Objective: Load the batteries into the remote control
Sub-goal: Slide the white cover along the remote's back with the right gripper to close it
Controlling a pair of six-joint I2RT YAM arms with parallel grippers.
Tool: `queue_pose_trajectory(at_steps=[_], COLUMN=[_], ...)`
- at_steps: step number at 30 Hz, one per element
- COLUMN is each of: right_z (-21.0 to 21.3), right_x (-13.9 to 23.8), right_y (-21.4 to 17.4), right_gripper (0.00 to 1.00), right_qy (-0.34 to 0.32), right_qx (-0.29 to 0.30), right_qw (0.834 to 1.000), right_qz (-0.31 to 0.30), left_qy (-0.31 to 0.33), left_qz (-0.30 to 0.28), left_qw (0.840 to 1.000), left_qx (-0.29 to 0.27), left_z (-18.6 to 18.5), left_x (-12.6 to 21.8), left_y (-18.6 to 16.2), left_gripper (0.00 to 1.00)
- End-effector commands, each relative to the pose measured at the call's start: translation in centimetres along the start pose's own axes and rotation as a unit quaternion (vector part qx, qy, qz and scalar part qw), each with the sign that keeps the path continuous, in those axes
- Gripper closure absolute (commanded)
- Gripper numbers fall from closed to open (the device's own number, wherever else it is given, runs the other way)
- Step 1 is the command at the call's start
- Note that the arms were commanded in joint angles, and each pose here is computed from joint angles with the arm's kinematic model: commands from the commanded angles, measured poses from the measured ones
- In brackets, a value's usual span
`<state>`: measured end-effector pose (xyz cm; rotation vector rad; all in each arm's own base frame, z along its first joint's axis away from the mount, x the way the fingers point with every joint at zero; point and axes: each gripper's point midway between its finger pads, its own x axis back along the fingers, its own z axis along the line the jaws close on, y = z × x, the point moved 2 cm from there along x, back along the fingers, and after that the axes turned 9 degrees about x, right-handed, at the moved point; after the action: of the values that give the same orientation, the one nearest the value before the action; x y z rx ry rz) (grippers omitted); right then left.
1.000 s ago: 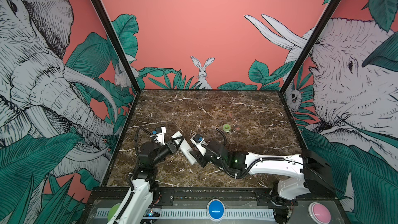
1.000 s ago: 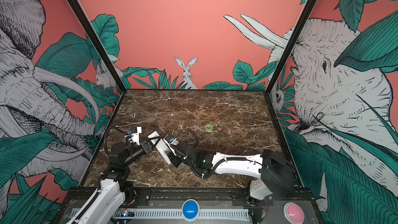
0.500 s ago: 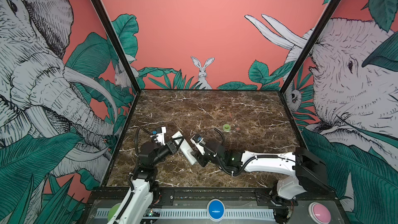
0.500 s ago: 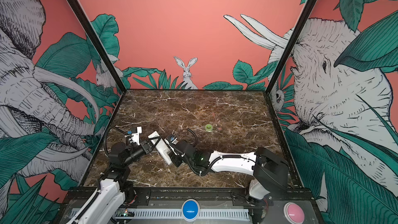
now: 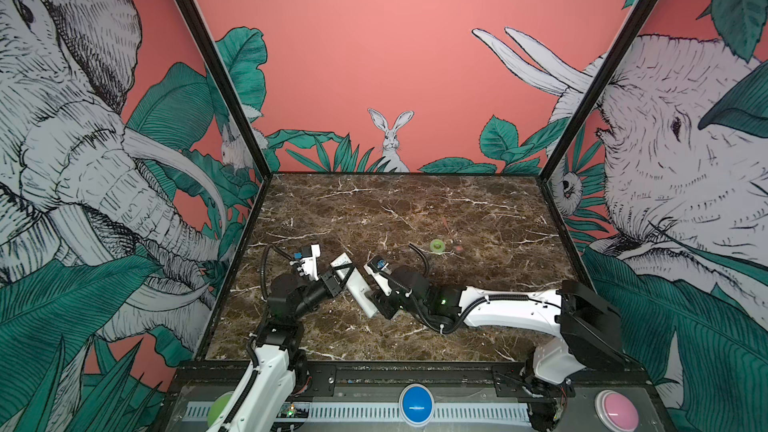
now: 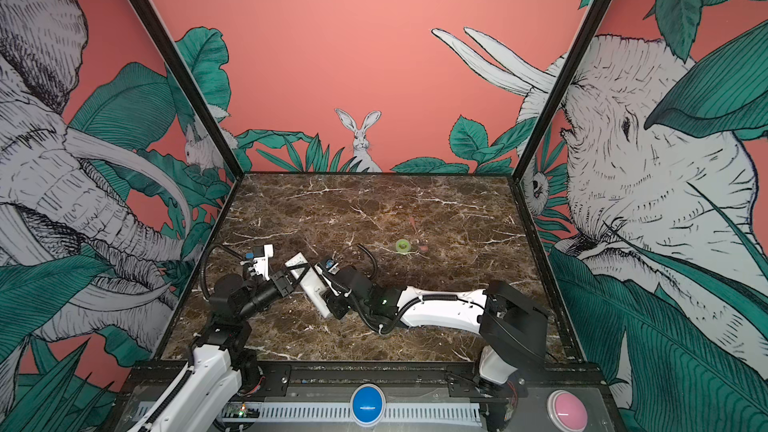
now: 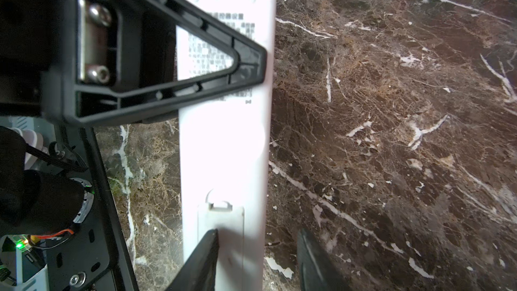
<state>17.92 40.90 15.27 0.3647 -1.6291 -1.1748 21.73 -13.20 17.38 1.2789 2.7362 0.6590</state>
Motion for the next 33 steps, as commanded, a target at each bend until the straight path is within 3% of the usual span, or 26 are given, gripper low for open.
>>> queue_pose_trajectory(at_steps=[1, 8, 17, 27, 33], right_z=[-0.3, -0.3, 0.1, 1.3, 1.4], right_x=[-0.9, -0.1, 2.2, 0.6, -0.9], right_y=[-1.1, -0.3, 2.3, 1.4, 0.3], right_gripper=[0.55, 0.53, 0.36, 0.24, 0.23], right_qy=[0.0, 0.002, 0.017, 0.051, 0.052], right_qx=[-0.013, -0.006, 0.014, -0.005, -0.005], right_qw=[1.0, 1.0, 1.0, 0.999, 0.998], right_qz=[0.025, 0.018, -0.014, -0.002, 0.016], left_qy=[-0.035, -0.025, -0.009, -0.002, -0.006], left_qz=[0.003, 0.0, -0.008, -0.021, -0.022], left_qw=[0.999, 1.0, 1.0, 1.0, 1.0], left_qx=[-0.014, -0.012, -0.007, -0.003, -0.002], left_z=[-1.9, -1.6, -1.3, -1.6, -1.8], left_x=[0.1, 0.1, 0.1, 0.2, 0.2], left_y=[0.2, 0.3, 0.7, 1.2, 1.3], left_gripper=[1.0, 1.0, 1.0, 1.0, 1.0])
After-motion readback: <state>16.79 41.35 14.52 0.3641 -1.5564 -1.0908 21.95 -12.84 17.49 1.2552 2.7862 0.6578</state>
